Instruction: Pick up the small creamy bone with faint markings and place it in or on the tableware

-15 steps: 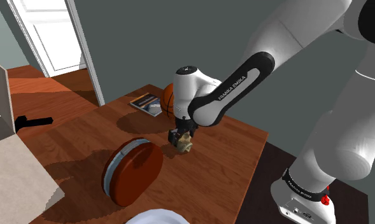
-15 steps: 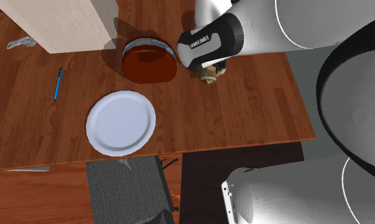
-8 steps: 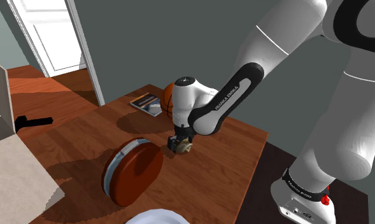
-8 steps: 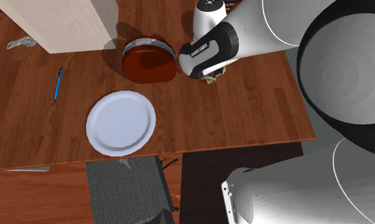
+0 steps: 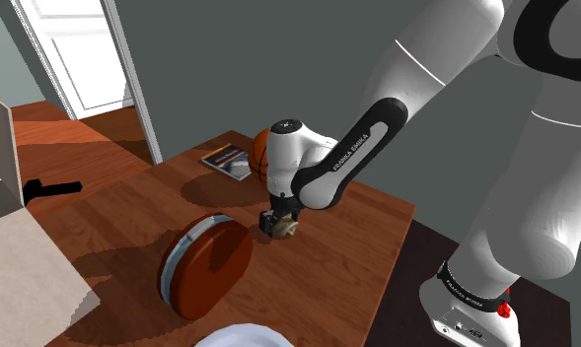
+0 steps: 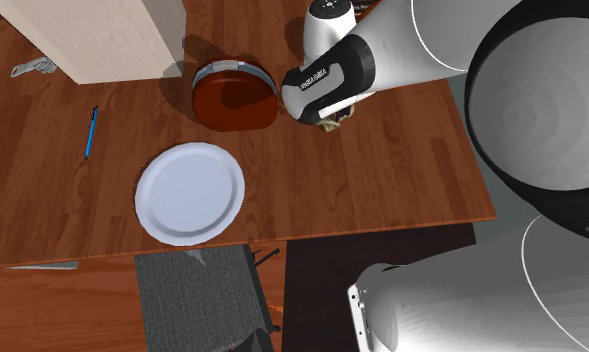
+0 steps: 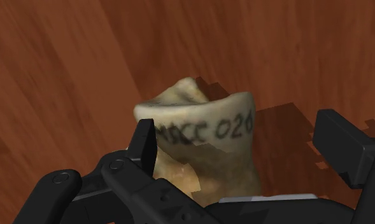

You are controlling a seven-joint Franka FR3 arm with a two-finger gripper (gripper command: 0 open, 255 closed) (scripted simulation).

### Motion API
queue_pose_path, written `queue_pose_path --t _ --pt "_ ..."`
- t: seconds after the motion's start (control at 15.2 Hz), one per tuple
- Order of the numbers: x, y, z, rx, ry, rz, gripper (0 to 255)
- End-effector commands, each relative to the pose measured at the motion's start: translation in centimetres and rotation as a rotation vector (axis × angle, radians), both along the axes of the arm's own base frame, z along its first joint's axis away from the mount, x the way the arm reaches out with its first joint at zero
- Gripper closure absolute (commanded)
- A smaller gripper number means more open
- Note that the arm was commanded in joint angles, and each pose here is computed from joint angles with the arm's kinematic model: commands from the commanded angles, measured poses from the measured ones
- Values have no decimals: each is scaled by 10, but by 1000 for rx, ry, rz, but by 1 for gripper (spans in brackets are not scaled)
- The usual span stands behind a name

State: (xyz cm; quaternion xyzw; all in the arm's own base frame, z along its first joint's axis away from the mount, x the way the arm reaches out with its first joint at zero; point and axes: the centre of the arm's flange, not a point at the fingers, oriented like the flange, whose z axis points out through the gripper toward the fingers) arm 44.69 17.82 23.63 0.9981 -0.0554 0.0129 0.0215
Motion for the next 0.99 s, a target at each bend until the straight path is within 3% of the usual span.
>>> queue_pose_path --t 0.0,0.53,0.92 --pt "-1 1 -4 2 3 3 255" --pt "-1 1 -3 2 3 3 255" --pt "-1 1 28 2 3 3 255"
